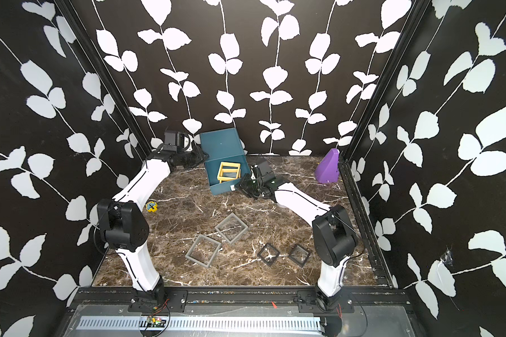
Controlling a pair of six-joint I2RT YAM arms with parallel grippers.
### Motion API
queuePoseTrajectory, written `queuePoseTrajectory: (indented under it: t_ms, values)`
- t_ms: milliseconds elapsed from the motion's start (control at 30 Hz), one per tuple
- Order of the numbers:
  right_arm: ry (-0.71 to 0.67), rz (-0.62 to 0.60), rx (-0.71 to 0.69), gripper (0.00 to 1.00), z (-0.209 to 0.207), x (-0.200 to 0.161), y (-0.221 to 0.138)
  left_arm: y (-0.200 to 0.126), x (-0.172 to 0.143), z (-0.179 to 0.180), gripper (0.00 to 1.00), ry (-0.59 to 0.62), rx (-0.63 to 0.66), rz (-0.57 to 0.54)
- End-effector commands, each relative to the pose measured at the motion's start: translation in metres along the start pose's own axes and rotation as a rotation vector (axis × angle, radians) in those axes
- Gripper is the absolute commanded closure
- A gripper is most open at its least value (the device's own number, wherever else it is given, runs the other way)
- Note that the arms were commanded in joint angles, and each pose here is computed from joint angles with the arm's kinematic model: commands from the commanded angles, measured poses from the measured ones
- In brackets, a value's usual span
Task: Place the brooch boxes into the drawer by color
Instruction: Close the drawer in the storage box.
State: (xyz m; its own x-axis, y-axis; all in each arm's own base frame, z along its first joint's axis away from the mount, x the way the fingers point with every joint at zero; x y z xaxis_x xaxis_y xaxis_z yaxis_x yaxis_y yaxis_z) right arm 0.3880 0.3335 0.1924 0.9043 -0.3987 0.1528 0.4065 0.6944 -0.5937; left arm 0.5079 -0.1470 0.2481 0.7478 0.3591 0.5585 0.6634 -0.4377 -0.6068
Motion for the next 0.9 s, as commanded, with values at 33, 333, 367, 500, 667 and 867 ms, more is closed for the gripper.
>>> queuePoseTrajectory:
  t_ms: [33,333,367,500,667,867]
  values:
    - [-0.008,-0.062,0.08,0.73,0.026,0.021,0.0,-0.001,0.0,0.001,0.69,0.006,-0.009,0.009]
    - [0.003,-0.091,0.1,0.73,0.039,0.036,0.011,-0.001,-0.014,0.006,0.73,-0.011,-0.012,0.034]
    - [0.007,-0.094,0.102,0.73,0.04,0.038,0.013,-0.001,-0.015,0.006,0.73,-0.012,-0.012,0.034]
    - [0.014,-0.11,0.115,0.74,0.048,0.047,0.017,0.0,-0.02,0.007,0.74,-0.019,-0.018,0.048]
    - [0.034,-0.126,0.123,0.74,0.051,0.058,0.027,0.0,-0.022,0.006,0.75,-0.019,-0.024,0.05]
    - [0.072,-0.166,0.156,0.74,0.058,0.075,0.04,-0.002,-0.022,0.005,0.75,-0.018,-0.031,0.053]
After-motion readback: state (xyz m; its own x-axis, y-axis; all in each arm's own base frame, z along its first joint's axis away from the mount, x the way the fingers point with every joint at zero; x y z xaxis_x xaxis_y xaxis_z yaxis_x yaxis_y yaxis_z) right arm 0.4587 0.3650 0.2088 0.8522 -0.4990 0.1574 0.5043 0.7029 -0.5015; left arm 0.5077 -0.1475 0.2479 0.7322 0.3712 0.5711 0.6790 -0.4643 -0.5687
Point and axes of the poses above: each gripper's point midway between its finger pads, its own y axis out along the fingers, its own z axis along the line the jaws close on, x = y × z, the point moved 1 cm from there along -y, back along the fingers, and after that the axes turned 1 degree about y, right-handed, at the moved point
